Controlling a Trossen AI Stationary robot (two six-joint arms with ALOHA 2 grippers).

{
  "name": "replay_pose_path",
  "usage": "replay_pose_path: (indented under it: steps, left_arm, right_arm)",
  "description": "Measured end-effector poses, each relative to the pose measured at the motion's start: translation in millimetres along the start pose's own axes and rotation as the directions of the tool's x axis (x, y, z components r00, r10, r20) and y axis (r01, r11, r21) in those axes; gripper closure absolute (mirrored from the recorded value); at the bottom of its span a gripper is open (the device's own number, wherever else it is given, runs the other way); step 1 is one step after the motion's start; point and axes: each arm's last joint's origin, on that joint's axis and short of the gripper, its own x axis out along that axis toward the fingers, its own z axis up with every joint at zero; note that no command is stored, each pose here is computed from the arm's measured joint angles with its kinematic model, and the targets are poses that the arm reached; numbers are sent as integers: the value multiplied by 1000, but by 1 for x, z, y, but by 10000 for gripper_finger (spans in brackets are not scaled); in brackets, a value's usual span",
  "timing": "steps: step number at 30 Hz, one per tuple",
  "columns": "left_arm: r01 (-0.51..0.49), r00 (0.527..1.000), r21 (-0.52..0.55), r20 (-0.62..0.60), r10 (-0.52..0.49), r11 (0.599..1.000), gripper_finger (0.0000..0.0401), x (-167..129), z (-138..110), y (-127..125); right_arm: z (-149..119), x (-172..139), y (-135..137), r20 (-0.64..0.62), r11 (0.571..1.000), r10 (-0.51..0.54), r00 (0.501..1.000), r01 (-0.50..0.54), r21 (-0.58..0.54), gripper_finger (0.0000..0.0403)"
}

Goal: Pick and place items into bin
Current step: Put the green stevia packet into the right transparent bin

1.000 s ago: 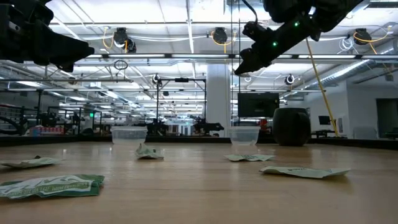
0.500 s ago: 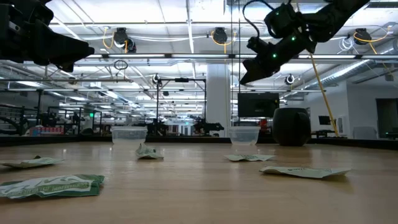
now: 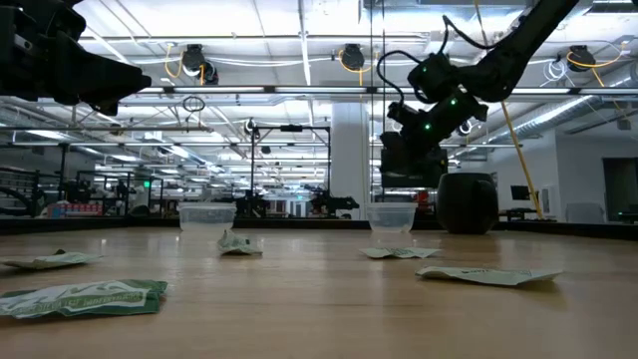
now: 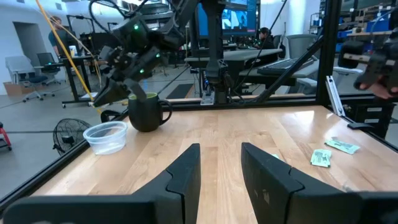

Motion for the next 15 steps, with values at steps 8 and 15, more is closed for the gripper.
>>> replay_pose_path:
  steps: [8, 15]
  left_arm:
    - [0, 1000, 0, 0, 0, 1000, 279, 0, 0, 0]
    - [0, 1000, 0, 0, 0, 1000, 279, 0, 0, 0]
  right_arm:
    - [-7, 23, 2, -49, 999, 43, 998, -42, 21, 380]
    - [-21, 32, 3, -118, 996, 44, 992, -34, 81, 380]
